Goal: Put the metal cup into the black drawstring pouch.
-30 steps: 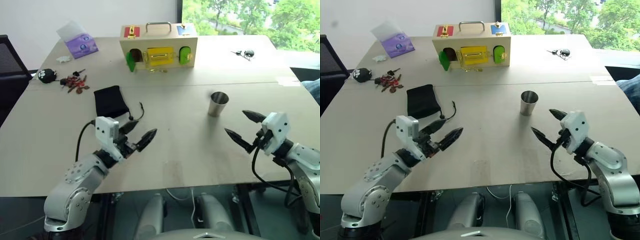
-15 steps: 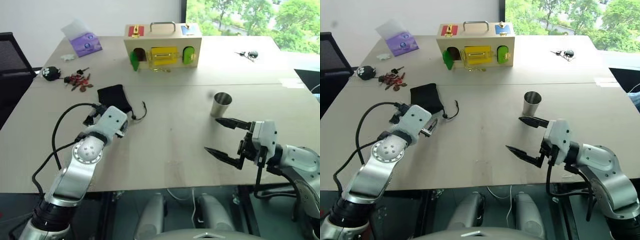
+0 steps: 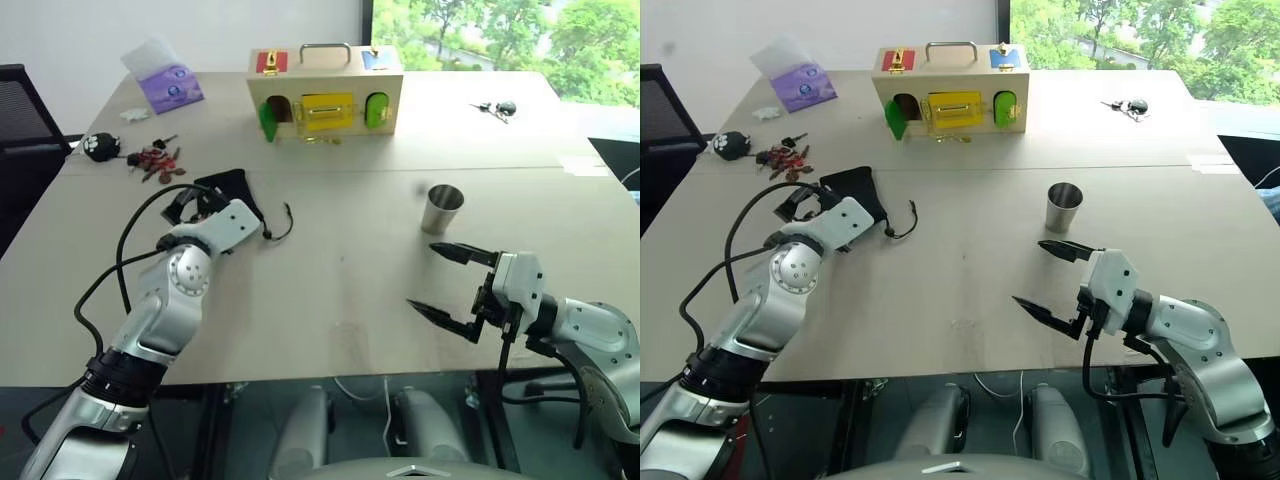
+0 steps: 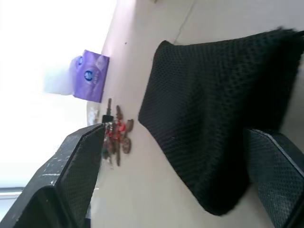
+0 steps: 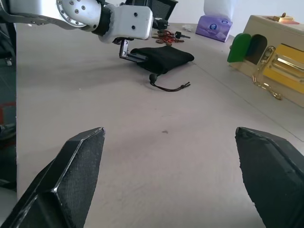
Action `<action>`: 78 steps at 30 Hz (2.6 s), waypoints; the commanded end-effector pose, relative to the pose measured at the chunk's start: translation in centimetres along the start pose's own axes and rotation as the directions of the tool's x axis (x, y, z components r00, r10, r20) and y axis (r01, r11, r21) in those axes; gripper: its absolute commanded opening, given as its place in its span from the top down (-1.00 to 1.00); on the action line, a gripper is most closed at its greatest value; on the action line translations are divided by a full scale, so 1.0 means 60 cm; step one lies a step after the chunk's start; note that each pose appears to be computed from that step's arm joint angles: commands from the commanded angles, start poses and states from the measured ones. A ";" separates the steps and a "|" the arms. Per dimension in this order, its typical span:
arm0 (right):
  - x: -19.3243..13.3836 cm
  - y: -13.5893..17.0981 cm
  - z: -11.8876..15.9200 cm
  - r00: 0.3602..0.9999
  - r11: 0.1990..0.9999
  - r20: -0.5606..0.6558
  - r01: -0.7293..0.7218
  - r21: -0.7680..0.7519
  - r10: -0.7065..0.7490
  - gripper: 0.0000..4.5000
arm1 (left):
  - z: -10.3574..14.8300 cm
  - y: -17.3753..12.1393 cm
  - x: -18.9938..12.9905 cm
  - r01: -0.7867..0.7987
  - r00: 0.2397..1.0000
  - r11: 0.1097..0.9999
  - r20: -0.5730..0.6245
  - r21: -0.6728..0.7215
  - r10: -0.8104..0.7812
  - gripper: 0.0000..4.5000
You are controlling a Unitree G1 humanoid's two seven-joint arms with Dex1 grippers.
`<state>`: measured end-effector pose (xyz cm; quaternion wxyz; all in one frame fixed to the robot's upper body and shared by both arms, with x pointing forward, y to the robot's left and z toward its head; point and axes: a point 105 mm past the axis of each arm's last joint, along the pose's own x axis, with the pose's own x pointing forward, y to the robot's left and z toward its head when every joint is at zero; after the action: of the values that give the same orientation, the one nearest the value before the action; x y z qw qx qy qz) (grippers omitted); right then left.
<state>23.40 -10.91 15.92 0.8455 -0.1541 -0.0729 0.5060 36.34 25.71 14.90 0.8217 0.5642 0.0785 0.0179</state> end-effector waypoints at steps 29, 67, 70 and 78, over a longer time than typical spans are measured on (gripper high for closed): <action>0.013 -0.240 0.082 0.850 0.909 -0.333 0.413 -0.062 -0.408 -1.00 | 0.177 -0.048 -0.018 0.492 0.785 0.130 0.374 -0.861 -0.493 0.98; 0.059 -0.198 0.041 0.965 0.942 -0.239 0.177 0.286 -0.109 0.95 | 0.179 -0.035 -0.029 0.435 0.748 -0.191 0.472 -0.880 -0.467 1.00; 0.060 -0.159 0.047 0.981 0.924 -0.145 0.169 0.344 -0.125 0.95 | 0.176 -0.034 -0.028 0.424 0.738 -0.228 0.480 -0.876 -0.474 1.00; 0.071 -0.078 0.056 0.985 0.874 0.074 0.103 0.475 -0.156 0.95 | 0.202 -0.040 -0.021 0.444 0.658 -0.354 0.568 -0.823 -0.495 1.00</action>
<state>29.14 -8.68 18.92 0.8867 0.0853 0.0371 0.4529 36.64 14.02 15.85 0.8797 -0.2862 0.2945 -0.2399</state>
